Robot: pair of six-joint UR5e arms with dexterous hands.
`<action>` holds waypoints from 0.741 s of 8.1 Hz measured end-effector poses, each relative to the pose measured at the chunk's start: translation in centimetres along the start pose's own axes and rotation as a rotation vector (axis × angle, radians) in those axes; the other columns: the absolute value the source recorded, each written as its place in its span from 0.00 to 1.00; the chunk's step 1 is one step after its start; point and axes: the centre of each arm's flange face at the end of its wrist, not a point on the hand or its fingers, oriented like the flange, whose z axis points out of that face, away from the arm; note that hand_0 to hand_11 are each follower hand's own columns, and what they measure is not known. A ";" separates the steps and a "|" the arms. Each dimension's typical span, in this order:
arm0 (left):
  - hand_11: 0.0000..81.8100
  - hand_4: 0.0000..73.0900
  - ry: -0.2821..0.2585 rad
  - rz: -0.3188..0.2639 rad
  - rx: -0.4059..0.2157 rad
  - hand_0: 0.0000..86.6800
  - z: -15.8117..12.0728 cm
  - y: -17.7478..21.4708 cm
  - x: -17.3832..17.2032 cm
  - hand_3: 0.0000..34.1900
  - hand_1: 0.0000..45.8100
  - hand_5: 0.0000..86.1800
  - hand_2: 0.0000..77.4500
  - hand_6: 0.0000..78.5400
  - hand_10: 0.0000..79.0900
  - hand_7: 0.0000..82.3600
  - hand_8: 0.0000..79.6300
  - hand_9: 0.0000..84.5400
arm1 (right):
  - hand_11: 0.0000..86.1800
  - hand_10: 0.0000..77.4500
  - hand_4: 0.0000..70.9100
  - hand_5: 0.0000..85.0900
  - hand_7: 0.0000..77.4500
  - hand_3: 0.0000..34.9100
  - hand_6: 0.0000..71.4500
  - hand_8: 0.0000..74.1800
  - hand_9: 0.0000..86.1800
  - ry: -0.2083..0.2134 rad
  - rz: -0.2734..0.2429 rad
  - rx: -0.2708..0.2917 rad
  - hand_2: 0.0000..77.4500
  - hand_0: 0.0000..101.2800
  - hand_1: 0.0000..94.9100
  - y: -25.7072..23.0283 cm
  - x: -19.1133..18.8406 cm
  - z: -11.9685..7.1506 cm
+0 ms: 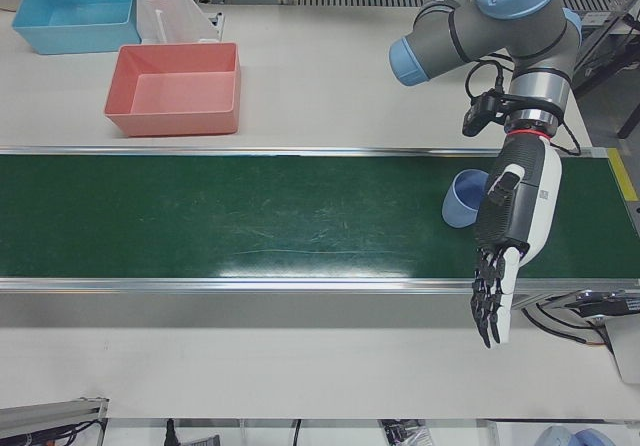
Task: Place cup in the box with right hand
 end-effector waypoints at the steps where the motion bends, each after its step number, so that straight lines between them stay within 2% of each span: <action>1: 0.00 0.00 0.000 0.000 0.000 0.00 0.0 0.0 0.0 0.00 0.01 0.00 0.01 0.00 0.00 0.00 0.00 0.00 | 0.81 0.91 0.73 0.32 0.91 0.24 0.60 0.94 0.82 0.000 0.002 0.001 0.43 0.79 0.36 0.0 0.0 0.0; 3: 0.00 0.00 0.000 0.000 0.000 0.00 0.0 0.0 0.0 0.00 0.01 0.00 0.01 0.00 0.00 0.00 0.00 0.00 | 0.81 0.91 0.73 0.31 0.91 0.24 0.57 0.94 0.82 0.001 0.004 0.002 0.78 0.79 0.37 0.0 0.0 -0.1; 6: 0.00 0.00 0.000 0.000 -0.001 0.00 0.0 0.0 0.0 0.00 0.01 0.00 0.01 0.00 0.00 0.00 0.00 0.00 | 0.81 0.90 0.73 0.31 0.91 0.24 0.57 0.94 0.82 0.002 0.009 0.002 0.78 0.79 0.37 0.0 0.0 -0.1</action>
